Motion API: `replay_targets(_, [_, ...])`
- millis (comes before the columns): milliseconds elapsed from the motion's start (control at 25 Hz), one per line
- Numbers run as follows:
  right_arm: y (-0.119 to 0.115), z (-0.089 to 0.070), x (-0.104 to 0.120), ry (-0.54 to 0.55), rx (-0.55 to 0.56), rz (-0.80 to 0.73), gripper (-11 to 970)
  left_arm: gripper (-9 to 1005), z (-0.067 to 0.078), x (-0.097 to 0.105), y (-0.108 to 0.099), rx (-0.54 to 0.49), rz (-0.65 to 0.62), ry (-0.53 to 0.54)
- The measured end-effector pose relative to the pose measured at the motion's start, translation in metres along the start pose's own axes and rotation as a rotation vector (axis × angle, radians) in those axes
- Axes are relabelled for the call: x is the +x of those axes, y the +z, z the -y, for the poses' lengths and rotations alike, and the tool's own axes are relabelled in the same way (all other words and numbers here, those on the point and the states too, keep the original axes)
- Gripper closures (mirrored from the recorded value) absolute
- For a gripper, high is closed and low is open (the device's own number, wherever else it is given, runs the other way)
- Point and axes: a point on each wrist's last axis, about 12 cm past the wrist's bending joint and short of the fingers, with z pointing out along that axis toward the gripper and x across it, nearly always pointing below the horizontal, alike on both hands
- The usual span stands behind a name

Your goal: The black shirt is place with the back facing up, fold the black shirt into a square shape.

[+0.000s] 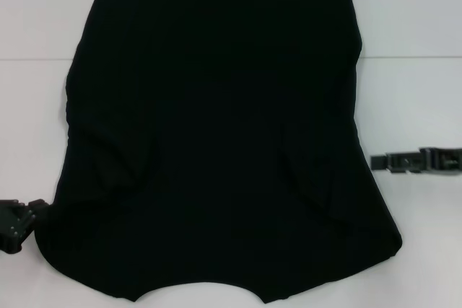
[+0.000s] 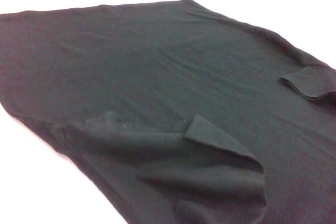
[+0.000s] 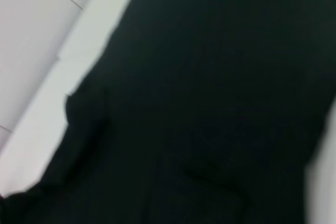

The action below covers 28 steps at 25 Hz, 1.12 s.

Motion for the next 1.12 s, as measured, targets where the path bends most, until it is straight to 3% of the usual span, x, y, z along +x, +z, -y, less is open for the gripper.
replay_targets(360, [-0.011, 0.014, 0.016, 0.042, 0.064, -0.063, 226, 976, 0.004, 0.008, 0.001, 0.009, 0.013, -0.034])
replay_targets(1120, [0.007, 0.005, 0.022, 0.03, 0.054, -0.13, 225, 977, 0.004, 0.008, -0.001, 0.015, 0.021, -0.032])
